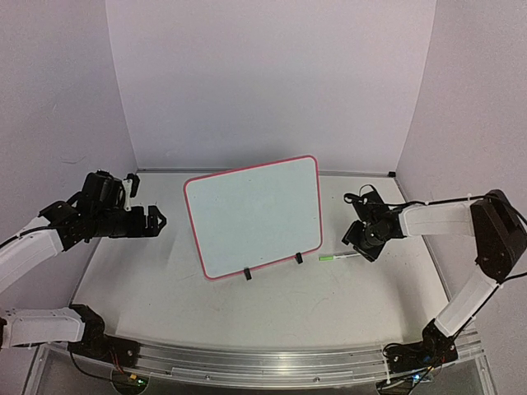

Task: Write a sentence on the whiteboard
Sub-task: Pick up the whiteboard marker from the center of the board.

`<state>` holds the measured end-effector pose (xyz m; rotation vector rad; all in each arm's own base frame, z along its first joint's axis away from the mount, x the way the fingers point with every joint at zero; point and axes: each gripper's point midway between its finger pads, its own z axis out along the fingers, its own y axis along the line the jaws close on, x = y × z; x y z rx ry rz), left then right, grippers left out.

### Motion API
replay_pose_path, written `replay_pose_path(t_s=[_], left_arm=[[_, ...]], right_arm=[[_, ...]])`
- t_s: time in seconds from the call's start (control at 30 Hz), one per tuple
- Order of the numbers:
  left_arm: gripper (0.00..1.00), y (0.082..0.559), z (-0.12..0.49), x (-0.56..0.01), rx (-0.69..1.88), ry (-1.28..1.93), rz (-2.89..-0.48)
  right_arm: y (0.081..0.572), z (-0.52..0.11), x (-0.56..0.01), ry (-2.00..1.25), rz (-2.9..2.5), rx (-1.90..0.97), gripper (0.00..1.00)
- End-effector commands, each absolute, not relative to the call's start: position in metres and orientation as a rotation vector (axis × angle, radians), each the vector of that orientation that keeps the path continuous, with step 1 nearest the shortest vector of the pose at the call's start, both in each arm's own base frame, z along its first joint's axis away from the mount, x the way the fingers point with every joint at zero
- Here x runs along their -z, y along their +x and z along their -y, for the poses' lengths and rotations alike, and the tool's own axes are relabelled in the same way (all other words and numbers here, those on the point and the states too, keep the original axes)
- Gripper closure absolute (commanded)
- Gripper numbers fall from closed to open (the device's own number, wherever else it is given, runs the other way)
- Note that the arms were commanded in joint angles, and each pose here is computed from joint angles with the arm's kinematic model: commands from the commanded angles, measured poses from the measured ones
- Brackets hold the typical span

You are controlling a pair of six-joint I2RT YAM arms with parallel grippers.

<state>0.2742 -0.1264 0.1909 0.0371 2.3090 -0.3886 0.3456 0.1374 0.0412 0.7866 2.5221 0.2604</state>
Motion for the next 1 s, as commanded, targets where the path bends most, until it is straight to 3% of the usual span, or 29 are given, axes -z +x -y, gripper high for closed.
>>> replay_pose_path(t_s=[0.0,0.57,0.73,0.97], left_arm=[[0.01,0.278,0.127,-0.2,0.403,0.048,-2.266],[0.01,0.273,0.123,-0.201,0.395,0.038,-2.265],[0.01,0.272,0.123,-0.2,0.396,0.031,-2.267],[0.01,0.27,0.121,-0.203,0.394,0.034,-2.264]], right_arm=[[0.356,-0.132,-0.046,0.81,-2.487,-0.214,0.37],[0.375,-0.134,-0.02,0.722,-2.539,-0.091,0.42],[0.384,-0.136,-0.014,0.662,-2.553,-0.048,0.5],[0.377,-0.133,0.003,0.645,-2.601,-0.001,0.69]])
